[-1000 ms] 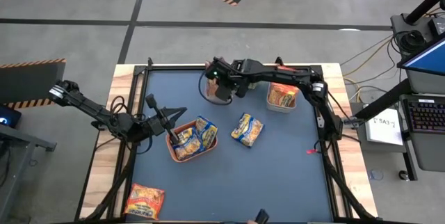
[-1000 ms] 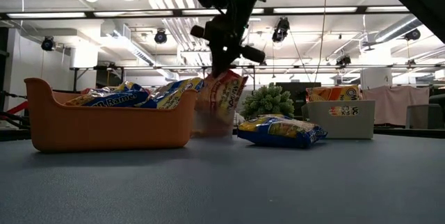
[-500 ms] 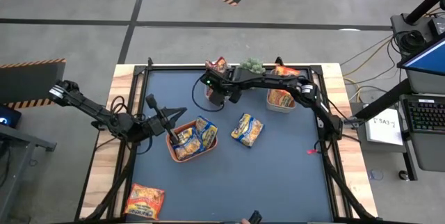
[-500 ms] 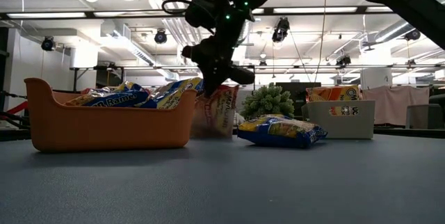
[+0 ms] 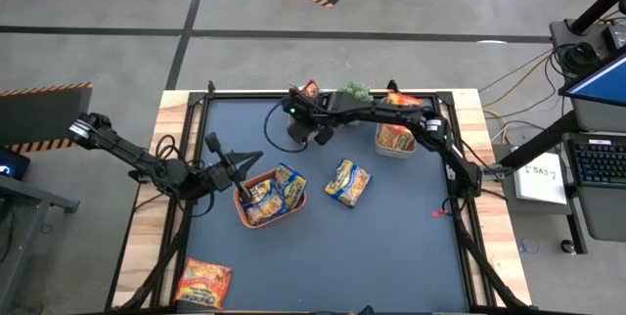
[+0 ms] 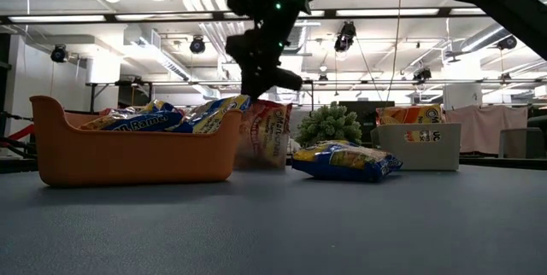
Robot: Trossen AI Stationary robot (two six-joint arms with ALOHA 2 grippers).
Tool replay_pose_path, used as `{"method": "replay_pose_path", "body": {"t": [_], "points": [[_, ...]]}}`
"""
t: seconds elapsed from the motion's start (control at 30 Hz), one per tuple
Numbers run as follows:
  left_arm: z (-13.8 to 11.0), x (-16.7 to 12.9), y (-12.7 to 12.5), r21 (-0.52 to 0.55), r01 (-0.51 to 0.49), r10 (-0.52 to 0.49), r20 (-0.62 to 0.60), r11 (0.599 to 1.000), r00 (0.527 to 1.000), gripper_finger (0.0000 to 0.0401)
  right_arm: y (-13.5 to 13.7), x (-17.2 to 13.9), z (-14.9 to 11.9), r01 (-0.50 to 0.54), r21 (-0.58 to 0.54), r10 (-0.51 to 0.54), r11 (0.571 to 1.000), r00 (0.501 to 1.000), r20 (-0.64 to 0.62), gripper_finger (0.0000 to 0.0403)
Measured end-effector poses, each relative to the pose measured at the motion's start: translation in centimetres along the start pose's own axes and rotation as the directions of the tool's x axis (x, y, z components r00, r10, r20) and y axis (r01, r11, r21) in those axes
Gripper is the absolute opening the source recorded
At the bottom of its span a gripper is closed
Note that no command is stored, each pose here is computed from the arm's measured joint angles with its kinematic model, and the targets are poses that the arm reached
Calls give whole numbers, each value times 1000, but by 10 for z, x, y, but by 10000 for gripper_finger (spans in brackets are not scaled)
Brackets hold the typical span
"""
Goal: Sort Maruchan noodles
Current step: Put the red noodle pack into the transparent bin, then put the blue noodle pack into the orange bin
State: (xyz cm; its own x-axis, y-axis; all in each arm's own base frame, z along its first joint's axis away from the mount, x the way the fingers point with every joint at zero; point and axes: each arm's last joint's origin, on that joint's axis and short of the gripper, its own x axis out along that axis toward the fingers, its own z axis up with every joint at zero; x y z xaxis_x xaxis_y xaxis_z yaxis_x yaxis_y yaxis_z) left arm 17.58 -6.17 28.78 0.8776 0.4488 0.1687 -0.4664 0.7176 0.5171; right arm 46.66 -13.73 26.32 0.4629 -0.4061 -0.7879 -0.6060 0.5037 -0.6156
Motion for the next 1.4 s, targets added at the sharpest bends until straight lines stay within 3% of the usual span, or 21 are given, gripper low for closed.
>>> {"method": "replay_pose_path", "body": {"t": [0.17, 0.33, 0.53, 0.67, 0.73, 0.87, 1.1, 1.23, 1.4], "points": [[0, 0, 0, 2, 1, -1, -1, 1000, 1000, 0, -18, -22, 1, 70, 167, -75, 984, 997, 24, 108], [-1, 0, -1, 7, 6, -6, -6, 1000, 1000, 0, -32, -67, -7, 67, 377, -84, 924, 996, 30, 107], [-1, 0, -1, -4, 7, -7, -9, 1000, 1000, 0, -22, -106, -22, -94, 693, 73, 715, 996, 60, 85], [-2, 0, -2, -17, 10, -10, -11, 1000, 1000, 0, -5, -124, -26, -353, 774, 283, 526, 931, 232, 59], [-2, 1, -3, -25, 11, -12, -13, 1000, 1000, 0, 7, -129, -18, -438, 770, 349, 464, 889, 296, 49], [-3, 2, -6, -61, 16, -17, -18, 998, 1000, 0, 35, -136, 6, -495, 714, 368, 496, 864, 343, 39], [-6, 4, -14, -142, 26, -31, -34, 990, 999, 0, 86, -144, 28, -510, 665, 207, 546, 851, 482, 38], [-9, 7, -21, -189, 34, -44, -49, 981, 998, 0, 116, -144, 25, -522, 666, 117, 533, 825, 553, 38], [-14, 10, -33, -238, 45, -65, -75, 970, 995, 0, 150, -133, 12, -525, 713, 47, 464, 819, 572, 38]]}}
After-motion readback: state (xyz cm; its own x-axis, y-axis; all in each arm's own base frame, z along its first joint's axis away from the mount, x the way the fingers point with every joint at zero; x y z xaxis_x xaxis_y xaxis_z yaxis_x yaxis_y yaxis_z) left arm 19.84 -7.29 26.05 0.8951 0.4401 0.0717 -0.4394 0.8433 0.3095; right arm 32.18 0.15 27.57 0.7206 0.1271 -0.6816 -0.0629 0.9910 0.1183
